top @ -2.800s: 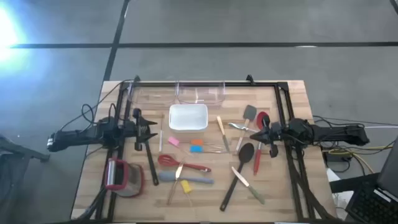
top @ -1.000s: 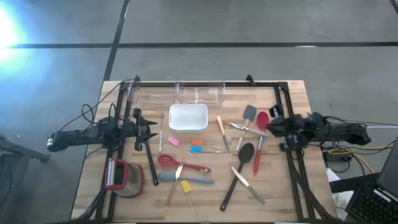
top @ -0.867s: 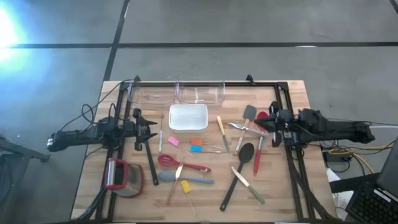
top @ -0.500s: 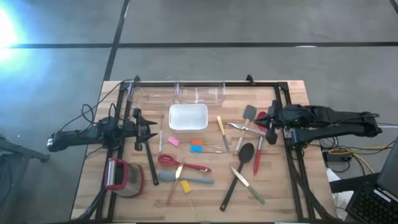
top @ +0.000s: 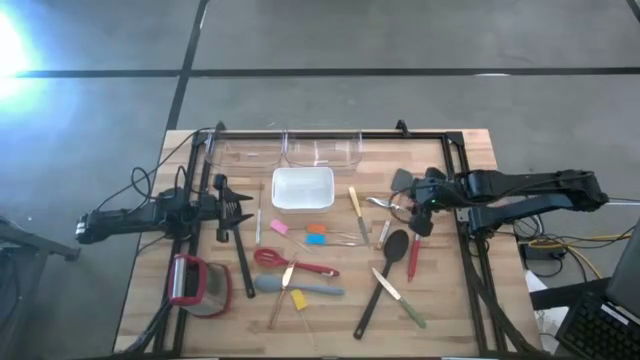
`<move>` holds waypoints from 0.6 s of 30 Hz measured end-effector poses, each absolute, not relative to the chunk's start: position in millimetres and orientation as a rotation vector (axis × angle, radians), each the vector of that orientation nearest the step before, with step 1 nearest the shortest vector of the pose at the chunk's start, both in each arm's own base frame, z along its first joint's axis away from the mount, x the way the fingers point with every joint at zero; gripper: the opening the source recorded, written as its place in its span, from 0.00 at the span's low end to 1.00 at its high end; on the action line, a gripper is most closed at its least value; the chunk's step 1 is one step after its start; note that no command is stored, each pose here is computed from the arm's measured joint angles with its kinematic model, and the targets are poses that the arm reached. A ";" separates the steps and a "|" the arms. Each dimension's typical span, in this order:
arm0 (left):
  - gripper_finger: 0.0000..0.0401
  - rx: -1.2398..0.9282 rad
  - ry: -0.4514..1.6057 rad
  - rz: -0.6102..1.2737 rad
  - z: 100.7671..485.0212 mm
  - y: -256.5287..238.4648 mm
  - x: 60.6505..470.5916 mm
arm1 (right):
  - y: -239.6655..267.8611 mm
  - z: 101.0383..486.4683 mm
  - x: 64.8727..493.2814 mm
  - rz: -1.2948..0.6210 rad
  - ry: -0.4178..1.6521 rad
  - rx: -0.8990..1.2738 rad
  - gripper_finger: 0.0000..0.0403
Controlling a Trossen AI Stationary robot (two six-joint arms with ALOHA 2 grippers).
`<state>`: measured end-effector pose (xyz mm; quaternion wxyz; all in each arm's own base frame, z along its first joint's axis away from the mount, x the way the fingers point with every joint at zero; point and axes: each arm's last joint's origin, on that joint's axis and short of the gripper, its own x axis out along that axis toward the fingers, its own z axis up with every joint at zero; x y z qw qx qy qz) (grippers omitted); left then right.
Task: Pick & Place Kitchen Items
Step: Put the silver knife into the white bin
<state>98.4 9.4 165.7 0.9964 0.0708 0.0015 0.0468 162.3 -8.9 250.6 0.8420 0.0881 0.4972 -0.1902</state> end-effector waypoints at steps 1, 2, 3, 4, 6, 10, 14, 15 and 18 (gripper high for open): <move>0.57 0.142 0.003 0.093 165.8 9.4 98.4 | -8.9 248.0 163.3 -0.404 1.074 0.182 0.41; 0.57 0.142 0.003 0.093 165.7 9.4 98.4 | -8.8 245.8 164.5 -0.406 1.095 0.179 0.41; 0.57 0.142 0.003 0.094 165.7 9.4 98.4 | -8.8 243.9 165.8 -0.408 1.110 0.176 0.42; 0.57 0.142 0.003 0.094 165.7 9.4 98.4 | -8.9 242.3 166.9 -0.410 1.124 0.173 0.42; 0.57 0.142 0.003 0.094 165.7 9.4 98.4 | -9.1 238.6 169.0 -0.420 1.155 0.161 0.41; 0.57 0.142 0.003 0.094 165.8 9.4 98.4 | -10.4 234.0 173.2 -0.470 1.174 0.150 0.39; 0.57 0.142 0.003 0.094 165.7 9.4 98.4 | -16.5 226.3 178.0 -0.468 1.235 0.191 0.36; 0.57 0.142 0.003 0.093 165.8 9.4 98.4 | -19.5 224.0 178.9 -0.459 1.259 0.203 0.36; 0.57 0.142 0.003 0.093 165.7 9.4 98.4 | -29.2 216.5 181.1 -0.436 1.328 0.233 0.36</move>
